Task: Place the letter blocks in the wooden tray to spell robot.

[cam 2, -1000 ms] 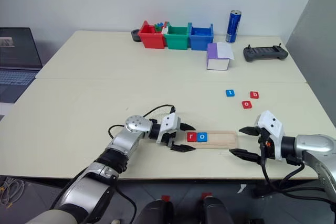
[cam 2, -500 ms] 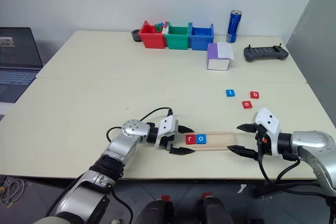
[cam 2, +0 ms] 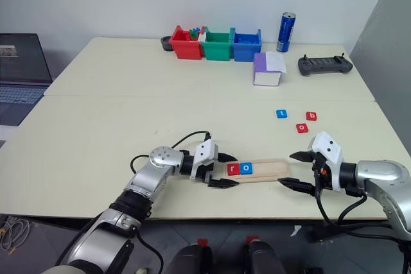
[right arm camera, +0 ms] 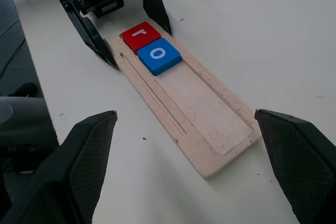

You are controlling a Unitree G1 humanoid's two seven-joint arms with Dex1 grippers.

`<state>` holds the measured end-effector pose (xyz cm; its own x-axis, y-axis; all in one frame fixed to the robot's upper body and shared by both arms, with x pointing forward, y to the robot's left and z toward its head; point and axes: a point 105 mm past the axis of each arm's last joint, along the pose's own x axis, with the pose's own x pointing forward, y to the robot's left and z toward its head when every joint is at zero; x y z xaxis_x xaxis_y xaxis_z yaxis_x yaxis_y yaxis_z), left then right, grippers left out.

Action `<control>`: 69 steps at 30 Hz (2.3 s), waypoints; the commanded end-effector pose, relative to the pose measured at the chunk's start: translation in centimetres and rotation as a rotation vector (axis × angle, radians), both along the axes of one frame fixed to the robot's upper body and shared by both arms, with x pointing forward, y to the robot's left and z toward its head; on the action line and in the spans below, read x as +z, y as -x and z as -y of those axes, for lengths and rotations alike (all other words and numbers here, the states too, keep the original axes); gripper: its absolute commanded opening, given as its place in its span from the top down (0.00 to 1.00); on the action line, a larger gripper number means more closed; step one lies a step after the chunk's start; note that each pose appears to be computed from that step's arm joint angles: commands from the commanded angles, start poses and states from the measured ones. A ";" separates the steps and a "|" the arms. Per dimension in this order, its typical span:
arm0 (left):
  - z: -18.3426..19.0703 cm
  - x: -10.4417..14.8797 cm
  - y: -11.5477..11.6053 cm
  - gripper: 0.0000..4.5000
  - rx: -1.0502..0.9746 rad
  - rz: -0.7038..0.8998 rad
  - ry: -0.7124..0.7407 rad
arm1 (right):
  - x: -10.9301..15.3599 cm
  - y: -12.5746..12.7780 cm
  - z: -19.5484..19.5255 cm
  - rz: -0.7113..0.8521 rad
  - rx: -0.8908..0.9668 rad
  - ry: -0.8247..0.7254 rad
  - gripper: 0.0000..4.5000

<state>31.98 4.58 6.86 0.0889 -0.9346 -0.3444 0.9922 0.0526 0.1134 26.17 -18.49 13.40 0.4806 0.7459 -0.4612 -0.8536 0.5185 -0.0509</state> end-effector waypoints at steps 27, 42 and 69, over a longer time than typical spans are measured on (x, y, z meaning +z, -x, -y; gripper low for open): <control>-9.9 7.6 0.5 0.00 0.134 0.147 0.041 | 0.6 -2.5 -6.3 0.070 0.231 -0.015 0.00; -12.0 8.3 5.2 0.00 0.126 0.088 -0.022 | -1.4 -3.8 -6.9 0.028 0.376 0.038 0.97; -11.2 8.1 4.6 0.00 0.135 0.104 -0.003 | 3.0 -10.9 -1.3 0.151 -0.077 -0.100 0.00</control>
